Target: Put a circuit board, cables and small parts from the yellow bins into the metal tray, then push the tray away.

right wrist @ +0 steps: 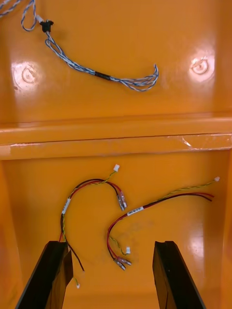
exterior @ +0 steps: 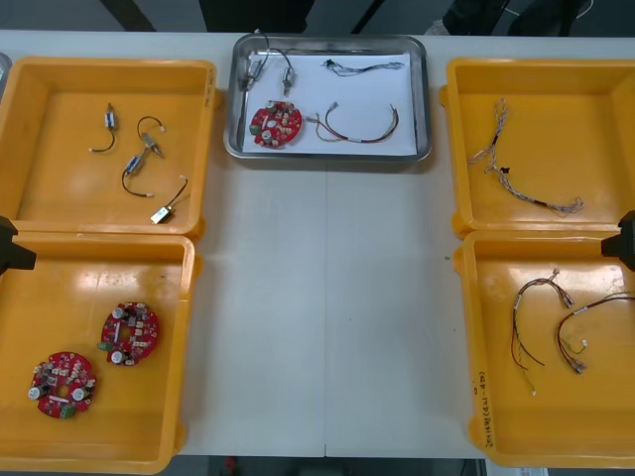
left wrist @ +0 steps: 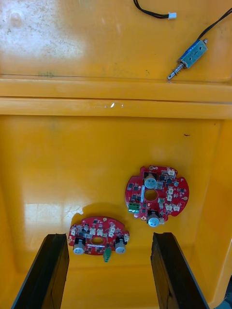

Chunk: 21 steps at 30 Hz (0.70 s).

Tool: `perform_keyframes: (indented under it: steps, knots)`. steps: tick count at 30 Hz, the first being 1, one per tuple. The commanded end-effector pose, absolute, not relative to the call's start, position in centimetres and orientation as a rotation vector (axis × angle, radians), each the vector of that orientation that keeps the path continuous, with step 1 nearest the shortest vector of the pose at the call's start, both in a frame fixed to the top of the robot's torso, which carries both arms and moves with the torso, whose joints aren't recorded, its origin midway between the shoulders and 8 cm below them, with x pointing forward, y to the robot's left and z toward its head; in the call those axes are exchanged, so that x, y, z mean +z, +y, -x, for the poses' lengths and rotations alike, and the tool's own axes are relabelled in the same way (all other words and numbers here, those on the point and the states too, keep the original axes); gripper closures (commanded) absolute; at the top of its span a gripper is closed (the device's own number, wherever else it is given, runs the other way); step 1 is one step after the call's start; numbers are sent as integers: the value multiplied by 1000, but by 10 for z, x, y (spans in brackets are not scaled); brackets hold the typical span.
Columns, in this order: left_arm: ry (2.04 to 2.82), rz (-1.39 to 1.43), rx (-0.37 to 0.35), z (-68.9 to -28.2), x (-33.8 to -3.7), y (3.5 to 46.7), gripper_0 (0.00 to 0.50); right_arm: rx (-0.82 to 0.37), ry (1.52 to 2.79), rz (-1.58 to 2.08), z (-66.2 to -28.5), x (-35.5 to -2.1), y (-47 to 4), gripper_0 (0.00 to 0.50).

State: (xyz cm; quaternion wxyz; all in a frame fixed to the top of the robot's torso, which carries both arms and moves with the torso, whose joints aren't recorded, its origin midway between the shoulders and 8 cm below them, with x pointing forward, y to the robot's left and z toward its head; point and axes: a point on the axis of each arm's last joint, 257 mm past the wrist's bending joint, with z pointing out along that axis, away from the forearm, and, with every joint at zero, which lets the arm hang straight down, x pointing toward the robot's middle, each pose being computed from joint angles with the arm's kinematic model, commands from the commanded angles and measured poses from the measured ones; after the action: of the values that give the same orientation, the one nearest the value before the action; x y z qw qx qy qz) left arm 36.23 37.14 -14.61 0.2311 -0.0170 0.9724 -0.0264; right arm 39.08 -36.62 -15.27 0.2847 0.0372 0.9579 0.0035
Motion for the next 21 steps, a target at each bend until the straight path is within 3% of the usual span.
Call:
perform_keyframes:
  steps: [1,21]
  knots:
    - [2681,-83,-56,-356,-150,363,0,59,2603,-126,-388,-168,-370,0]
    - [2681,-83,-56,-356,-150,363,0,34,2649,-97,-386,-178,-371,0]
